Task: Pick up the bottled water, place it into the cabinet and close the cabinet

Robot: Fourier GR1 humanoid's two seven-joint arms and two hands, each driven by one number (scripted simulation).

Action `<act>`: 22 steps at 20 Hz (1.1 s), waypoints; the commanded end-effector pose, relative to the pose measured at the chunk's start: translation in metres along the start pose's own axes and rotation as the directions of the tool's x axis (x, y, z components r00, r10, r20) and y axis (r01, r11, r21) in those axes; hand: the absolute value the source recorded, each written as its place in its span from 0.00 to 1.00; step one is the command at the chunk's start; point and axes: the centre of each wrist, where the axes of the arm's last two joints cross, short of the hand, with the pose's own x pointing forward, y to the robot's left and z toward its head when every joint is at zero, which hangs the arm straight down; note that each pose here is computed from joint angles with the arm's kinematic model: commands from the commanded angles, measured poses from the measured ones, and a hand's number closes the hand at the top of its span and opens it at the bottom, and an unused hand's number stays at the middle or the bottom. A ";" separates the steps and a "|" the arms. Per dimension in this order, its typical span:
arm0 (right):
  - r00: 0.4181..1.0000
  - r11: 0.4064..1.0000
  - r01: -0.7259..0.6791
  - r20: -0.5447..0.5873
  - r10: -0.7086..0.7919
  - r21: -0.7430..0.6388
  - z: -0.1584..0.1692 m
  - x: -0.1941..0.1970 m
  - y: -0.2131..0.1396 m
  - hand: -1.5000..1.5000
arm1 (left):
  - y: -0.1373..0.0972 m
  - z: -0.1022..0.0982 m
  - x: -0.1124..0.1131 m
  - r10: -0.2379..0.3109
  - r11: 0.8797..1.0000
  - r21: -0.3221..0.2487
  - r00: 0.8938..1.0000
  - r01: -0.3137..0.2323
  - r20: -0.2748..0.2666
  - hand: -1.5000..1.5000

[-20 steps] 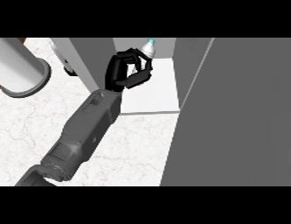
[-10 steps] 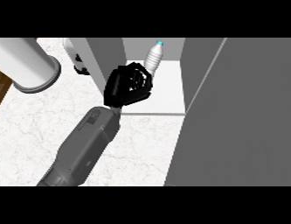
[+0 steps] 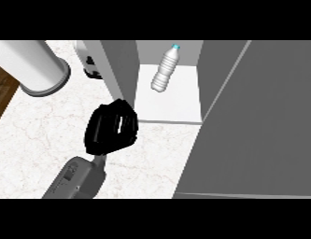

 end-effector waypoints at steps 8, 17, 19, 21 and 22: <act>0.995 0.945 0.095 -0.012 -0.096 0.313 0.003 0.035 0.017 1.00 | 0.029 0.099 0.069 -0.008 0.999 0.047 0.999 0.006 0.042 1.00; 0.994 0.950 0.098 0.013 -0.106 0.296 -0.030 0.035 0.039 1.00 | 0.050 0.151 0.110 -0.033 0.994 0.105 0.997 0.025 0.076 1.00; 0.995 0.962 0.065 0.051 -0.082 0.265 -0.047 0.033 0.050 1.00 | 0.041 0.154 0.123 -0.027 0.995 0.096 0.998 0.021 0.059 1.00; 0.995 0.960 0.081 0.031 -0.093 0.267 -0.064 0.038 0.054 1.00 | 0.065 0.173 0.134 -0.041 0.994 0.109 0.997 0.033 0.067 1.00; 0.994 0.962 0.093 0.031 -0.105 0.256 -0.075 0.040 0.064 1.00 | 0.054 0.171 0.139 -0.032 0.994 0.107 0.997 0.024 0.077 1.00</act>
